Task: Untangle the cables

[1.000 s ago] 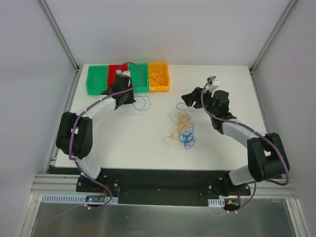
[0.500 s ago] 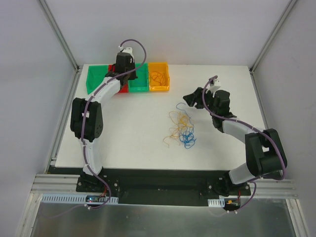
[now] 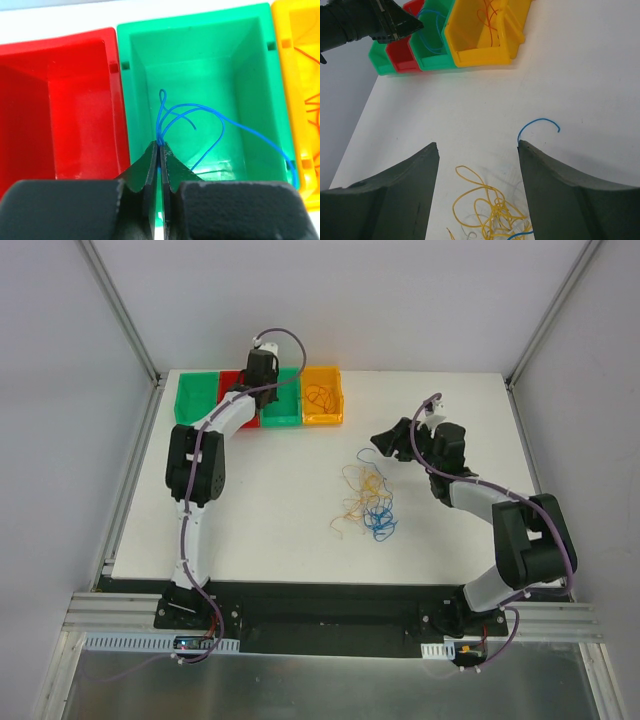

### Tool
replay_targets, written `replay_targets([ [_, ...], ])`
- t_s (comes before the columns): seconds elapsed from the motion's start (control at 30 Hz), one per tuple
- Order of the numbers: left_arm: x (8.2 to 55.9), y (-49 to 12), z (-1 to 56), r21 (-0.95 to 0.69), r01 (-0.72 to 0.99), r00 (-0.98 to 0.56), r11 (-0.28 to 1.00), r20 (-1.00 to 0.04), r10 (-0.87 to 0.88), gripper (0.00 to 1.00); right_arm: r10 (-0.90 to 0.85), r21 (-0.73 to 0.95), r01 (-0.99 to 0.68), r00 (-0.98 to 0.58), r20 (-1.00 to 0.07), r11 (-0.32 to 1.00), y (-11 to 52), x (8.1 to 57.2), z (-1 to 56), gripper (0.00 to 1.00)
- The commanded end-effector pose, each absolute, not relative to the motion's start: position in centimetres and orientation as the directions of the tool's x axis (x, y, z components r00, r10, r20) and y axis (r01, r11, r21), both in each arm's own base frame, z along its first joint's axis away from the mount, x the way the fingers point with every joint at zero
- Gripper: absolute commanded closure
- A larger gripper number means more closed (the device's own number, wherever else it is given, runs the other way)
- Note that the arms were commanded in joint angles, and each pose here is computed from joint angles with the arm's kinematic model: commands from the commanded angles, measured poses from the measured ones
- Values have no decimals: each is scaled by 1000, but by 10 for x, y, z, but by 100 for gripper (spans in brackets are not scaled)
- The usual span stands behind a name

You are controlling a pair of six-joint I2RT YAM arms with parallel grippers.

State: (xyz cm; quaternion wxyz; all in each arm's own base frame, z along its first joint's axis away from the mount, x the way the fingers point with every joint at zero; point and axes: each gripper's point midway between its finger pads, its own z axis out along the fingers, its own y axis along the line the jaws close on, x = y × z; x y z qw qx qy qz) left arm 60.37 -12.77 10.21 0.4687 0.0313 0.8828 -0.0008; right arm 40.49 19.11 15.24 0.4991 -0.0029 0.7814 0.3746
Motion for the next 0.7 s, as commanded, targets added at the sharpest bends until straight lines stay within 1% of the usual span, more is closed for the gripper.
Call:
replay_targets([
  [0.0,625,-111,120,122,34,-506,992,-854,123,100,396,579,-450,-439,-807,680,197,415,182,33],
  [0.1,631,-111,112,159,38,-511,986,-845,156,100,395,582,-453,-444,-804,675,199,415,182,33],
  [0.23,629,-119,114,139,72,-516,988,-842,156,100,394,584,-457,-447,-803,671,200,415,182,33],
  [0.27,628,-122,120,138,78,-507,987,-847,158,99,395,585,-457,-448,-802,670,200,416,182,33],
  [0.37,624,-131,137,155,114,-481,981,-856,191,90,395,590,-456,-455,-798,666,201,416,181,33],
  [0.47,619,-138,157,185,130,-453,974,-863,225,68,399,594,-461,-455,-796,659,202,417,183,33],
  [0.53,613,-139,172,180,129,-440,975,-871,219,58,397,594,-466,-457,-796,656,204,417,184,33],
  [0.57,608,-140,179,172,133,-434,976,-875,213,54,399,596,-465,-457,-795,655,204,417,185,33],
  [0.67,591,-137,205,147,124,-422,981,-887,186,49,396,593,-463,-457,-796,659,203,416,184,33],
])
